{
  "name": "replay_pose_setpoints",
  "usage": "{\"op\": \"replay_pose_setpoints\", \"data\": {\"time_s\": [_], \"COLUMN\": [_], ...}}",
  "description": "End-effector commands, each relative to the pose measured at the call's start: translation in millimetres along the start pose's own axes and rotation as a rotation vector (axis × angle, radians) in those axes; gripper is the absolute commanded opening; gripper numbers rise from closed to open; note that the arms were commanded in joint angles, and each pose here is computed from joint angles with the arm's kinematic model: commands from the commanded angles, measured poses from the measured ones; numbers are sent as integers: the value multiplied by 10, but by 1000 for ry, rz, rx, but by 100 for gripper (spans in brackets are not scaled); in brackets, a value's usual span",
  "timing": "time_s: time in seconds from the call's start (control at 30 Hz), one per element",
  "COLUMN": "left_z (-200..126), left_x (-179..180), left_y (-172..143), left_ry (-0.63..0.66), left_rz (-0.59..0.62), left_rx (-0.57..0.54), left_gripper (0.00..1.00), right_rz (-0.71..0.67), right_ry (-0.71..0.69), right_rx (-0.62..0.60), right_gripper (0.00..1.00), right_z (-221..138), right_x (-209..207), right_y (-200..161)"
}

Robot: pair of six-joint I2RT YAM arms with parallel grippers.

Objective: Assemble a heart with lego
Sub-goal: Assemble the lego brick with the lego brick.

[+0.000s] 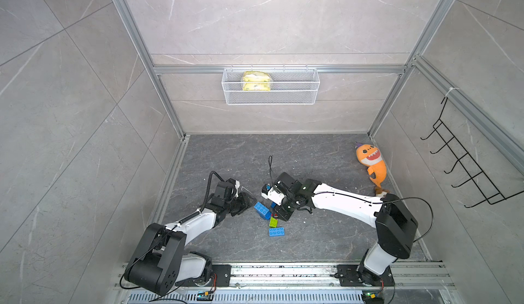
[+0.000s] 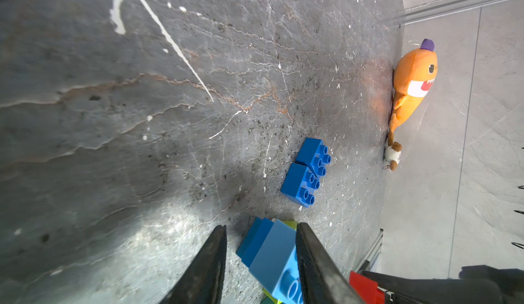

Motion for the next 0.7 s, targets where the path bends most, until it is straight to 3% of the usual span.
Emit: {"op": "replay_pose_setpoints", "data": {"time_s": [0.0, 0.67], "left_z": [36, 114], "left_x": [-94, -116], "left_y": [-25, -139], "left_ry": [-65, -102], "left_rz": [10, 8], "left_rx": [31, 62], "left_gripper": [44, 40], "right_rz": [27, 79], "right_ry": [-16, -63], "right_rx": [24, 70], "right_gripper": [31, 31], "right_z": [36, 265], "right_x": [-13, -55], "right_y": [49, 104]}}
Point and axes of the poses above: each gripper's point midway between its finger pads, its own z axis out along the fingers, its own x axis along the line the jaws close on, y = z × x, the point moved 1 cm from there along -z, back along the fingers, and after that the axes turned 11 degrees about -z, right-handed, at the moved point
